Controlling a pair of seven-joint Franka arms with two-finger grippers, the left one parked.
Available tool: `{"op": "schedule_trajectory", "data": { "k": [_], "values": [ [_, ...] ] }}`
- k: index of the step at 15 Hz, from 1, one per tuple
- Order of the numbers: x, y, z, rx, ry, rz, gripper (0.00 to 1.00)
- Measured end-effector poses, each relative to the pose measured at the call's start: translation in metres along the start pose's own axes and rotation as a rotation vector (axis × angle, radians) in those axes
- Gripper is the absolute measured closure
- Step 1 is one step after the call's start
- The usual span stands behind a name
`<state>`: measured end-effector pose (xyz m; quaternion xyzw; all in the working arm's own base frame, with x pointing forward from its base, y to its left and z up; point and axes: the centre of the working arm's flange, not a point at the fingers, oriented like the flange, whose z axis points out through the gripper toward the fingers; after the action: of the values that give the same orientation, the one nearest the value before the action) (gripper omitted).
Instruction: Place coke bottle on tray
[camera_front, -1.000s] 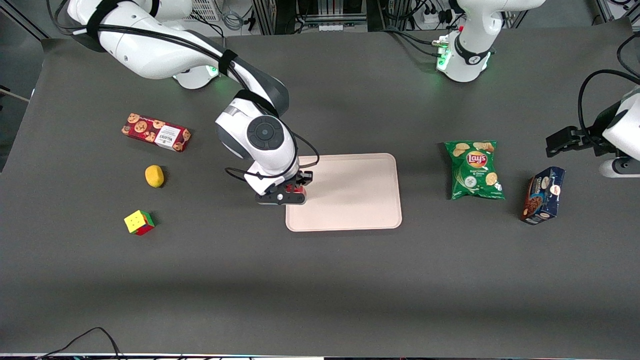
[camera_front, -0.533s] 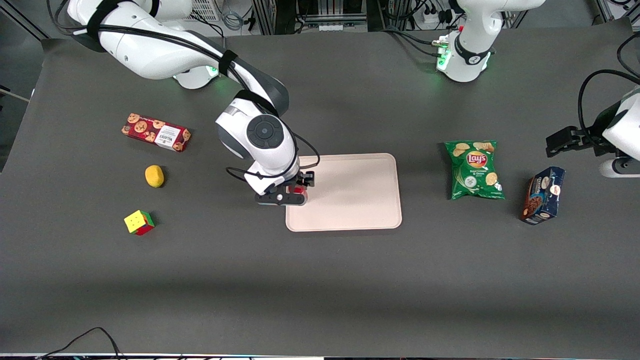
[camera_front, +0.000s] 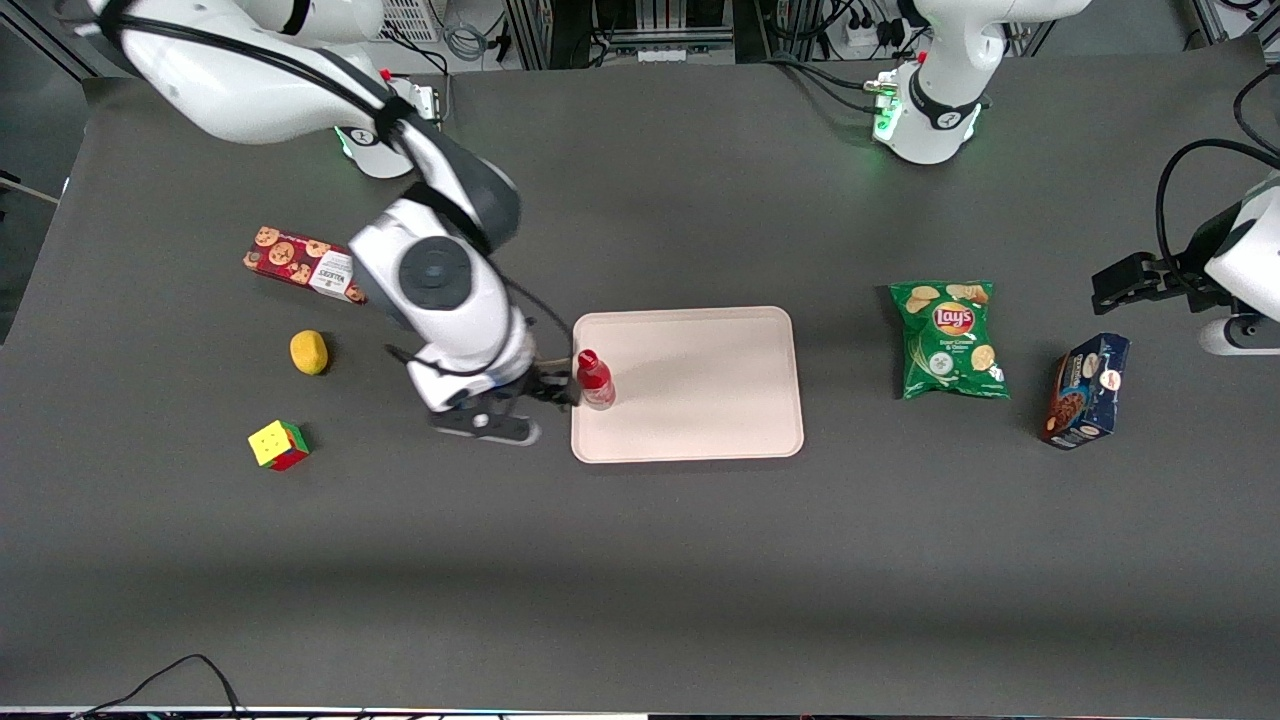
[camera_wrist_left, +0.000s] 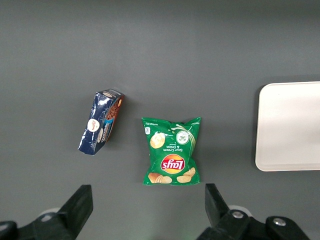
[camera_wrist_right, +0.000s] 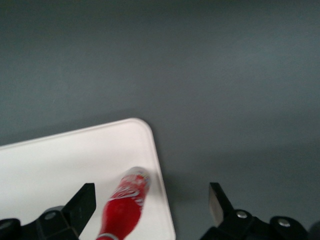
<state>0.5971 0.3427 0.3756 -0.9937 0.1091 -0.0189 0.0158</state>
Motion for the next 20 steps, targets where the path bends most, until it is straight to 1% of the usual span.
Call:
{"op": "schedule_trajectory", "data": {
  "k": [3,5,7,11,13,15,16,18,20],
  "values": [
    [0.034,0.065,-0.043,0.006,0.013,0.000,0.00],
    [0.045,0.101,-0.064,-0.009,0.036,-0.021,0.00],
    [0.052,0.133,-0.079,-0.021,0.047,-0.044,0.00],
    [0.066,0.196,-0.107,-0.029,0.021,-0.101,0.00],
    [0.071,0.231,-0.126,-0.031,0.009,-0.102,0.00],
    [0.070,0.264,-0.150,-0.016,0.009,-0.112,0.00],
    [0.067,0.278,-0.161,-0.013,0.015,-0.119,0.00],
    [0.057,0.299,-0.178,-0.024,0.014,-0.125,0.00],
    [0.048,0.303,-0.188,-0.039,0.014,-0.127,0.00]
  ]
}}
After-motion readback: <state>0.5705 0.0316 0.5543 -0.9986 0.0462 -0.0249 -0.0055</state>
